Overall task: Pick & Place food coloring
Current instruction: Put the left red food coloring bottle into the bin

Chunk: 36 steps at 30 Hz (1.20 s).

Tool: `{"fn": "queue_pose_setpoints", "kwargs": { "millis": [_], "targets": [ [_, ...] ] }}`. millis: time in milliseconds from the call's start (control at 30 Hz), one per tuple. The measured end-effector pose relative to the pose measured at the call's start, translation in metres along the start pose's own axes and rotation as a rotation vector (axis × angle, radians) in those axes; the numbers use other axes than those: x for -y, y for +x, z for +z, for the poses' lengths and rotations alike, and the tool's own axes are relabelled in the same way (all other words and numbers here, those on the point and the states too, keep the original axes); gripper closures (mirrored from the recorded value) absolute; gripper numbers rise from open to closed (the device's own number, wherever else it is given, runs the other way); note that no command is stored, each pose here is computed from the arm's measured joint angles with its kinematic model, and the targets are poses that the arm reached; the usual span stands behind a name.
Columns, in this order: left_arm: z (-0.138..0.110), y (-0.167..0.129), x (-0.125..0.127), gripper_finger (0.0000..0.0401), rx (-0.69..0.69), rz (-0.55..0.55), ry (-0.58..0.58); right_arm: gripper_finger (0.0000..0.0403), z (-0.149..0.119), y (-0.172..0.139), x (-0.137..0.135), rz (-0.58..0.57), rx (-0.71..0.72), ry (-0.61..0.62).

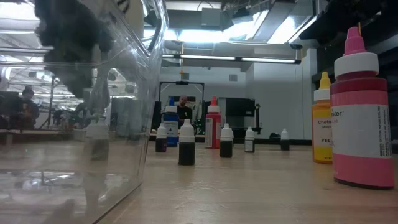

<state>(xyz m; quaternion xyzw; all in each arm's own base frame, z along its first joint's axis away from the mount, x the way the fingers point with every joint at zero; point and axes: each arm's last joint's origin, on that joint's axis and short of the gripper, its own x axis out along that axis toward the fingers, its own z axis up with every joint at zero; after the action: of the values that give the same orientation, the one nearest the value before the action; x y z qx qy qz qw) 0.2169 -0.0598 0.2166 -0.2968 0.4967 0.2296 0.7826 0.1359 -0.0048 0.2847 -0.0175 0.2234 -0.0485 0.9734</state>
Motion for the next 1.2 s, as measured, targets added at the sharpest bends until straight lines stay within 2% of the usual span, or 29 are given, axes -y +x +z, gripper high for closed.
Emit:
{"fn": "queue_pose_setpoints", "kwargs": {
  "millis": [133, 633, 933, 1067, 1200],
  "targets": [
    [0.005, 0.012, -0.004, 0.0161, -0.016, -0.025, -0.002, 0.0380, 0.000, 0.000, 0.000, -0.001, 0.000, -0.015],
    [0.013, 0.062, -0.002, 0.0161, -0.136, 0.006, 0.092, 0.0379, 0.000, 0.000, 0.000, 0.000, -0.002, -0.015],
    [0.013, 0.076, -0.001, 0.0163, -0.153, 0.028, 0.093, 0.0379, 0.000, 0.000, 0.000, 0.001, -0.001, -0.014],
    [0.013, 0.076, -0.001, 0.0186, -0.153, 0.029, 0.086, 0.0379, 0.000, 0.000, 0.000, 0.001, -0.001, -0.015],
    [0.013, 0.076, -0.001, 0.0230, -0.153, 0.029, 0.078, 0.0379, 0.000, 0.000, 0.000, 0.002, -0.001, -0.015]
  ]
}}
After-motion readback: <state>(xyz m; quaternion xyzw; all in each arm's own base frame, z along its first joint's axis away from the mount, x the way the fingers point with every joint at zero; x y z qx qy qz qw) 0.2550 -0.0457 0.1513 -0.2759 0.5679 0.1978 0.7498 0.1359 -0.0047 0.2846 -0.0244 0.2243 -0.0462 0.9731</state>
